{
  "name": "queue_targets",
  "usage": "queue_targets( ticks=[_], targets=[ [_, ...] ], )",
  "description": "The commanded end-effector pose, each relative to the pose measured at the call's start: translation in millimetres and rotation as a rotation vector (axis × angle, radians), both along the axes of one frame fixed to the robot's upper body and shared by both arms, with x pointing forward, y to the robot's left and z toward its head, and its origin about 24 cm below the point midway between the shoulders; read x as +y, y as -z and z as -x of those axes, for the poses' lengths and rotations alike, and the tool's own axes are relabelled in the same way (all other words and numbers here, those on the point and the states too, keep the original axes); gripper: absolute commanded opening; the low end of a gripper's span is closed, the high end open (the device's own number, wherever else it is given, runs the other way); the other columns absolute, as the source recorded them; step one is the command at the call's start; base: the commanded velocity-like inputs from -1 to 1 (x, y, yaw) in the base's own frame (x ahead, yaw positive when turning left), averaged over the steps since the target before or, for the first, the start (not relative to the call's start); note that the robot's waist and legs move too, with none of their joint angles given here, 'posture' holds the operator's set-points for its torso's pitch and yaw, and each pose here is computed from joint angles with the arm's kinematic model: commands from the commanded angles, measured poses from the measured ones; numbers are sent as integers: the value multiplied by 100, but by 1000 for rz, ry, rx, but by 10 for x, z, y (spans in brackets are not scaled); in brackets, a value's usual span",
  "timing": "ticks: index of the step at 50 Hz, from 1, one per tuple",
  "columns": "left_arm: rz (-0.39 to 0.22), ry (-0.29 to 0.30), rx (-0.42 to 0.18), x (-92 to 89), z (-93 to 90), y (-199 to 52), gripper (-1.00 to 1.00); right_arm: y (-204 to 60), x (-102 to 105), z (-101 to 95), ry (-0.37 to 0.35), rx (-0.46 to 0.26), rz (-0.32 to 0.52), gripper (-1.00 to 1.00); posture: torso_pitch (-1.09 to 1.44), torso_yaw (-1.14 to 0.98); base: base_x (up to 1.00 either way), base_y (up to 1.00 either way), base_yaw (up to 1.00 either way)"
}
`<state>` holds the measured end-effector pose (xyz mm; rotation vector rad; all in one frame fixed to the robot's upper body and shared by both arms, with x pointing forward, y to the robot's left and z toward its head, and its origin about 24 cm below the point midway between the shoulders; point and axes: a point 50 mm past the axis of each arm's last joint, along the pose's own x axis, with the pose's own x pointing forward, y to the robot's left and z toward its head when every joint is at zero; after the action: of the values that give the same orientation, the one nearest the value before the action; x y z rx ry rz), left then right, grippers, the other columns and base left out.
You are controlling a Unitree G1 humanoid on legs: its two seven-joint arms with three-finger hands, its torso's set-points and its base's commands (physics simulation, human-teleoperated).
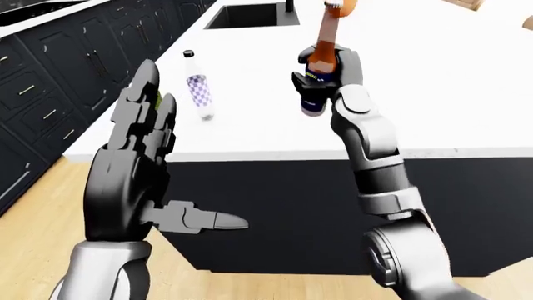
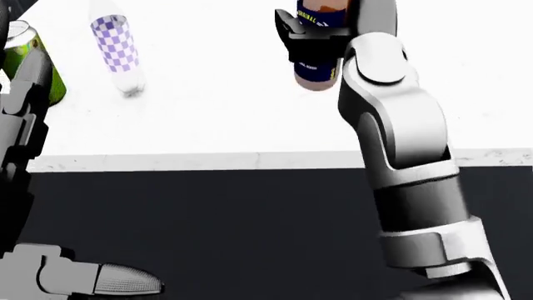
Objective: Move the drinks to the dining counter.
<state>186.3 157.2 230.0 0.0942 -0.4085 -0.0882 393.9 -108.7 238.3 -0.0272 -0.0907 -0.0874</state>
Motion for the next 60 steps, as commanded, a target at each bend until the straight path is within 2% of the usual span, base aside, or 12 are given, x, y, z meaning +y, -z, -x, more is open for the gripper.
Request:
queue_targets(
  ticks=[1,12,26,38,39,40,41,44,46,51,53,60],
  targets=[
    [-1,-3,-63,14,36,-83,100,-334,29,-22,10,-174,-22,-100,0,0,0,0,0],
    [11,-13,-62,114,73,-67,100,-104,88,-270,66,-147,-59,-100,0,0,0,0,0],
    [13,-13,-52,110,70,-5,100,184,133,-309,87,-88,-73,-100,0,0,0,0,0],
    [11,-13,-52,87,60,-10,100,279,45,-318,120,-56,-50,-98,0,0,0,0,0],
    [11,-13,-52,86,59,-9,100,287,43,-317,121,-55,-47,-95,0,0,0,0,0],
    [12,-13,-51,86,59,-6,100,292,40,-318,121,-53,-47,-70,0,0,0,0,0],
    [12,-13,-51,85,58,-4,100,296,39,-317,122,-53,-44,-58,0,0,0,0,0],
    [13,-13,-51,85,57,-6,100,322,34,-315,122,-48,-42,-50,0,0,0,0,0],
    [13,-13,-50,83,58,-1,100,332,36,-315,119,-44,-43,-33,0,0,0,0,0],
    [16,-16,-50,97,69,14,100,373,39,-309,114,-39,-41,33,0,0,0,0,0],
    [15,-16,-50,97,69,15,100,387,31,-309,113,-36,-40,87,0,0,0,0,0],
    [14,-15,-51,93,67,17,100,403,-4,-309,121,-36,-40,84,0,0,0,0,0]
  ],
)
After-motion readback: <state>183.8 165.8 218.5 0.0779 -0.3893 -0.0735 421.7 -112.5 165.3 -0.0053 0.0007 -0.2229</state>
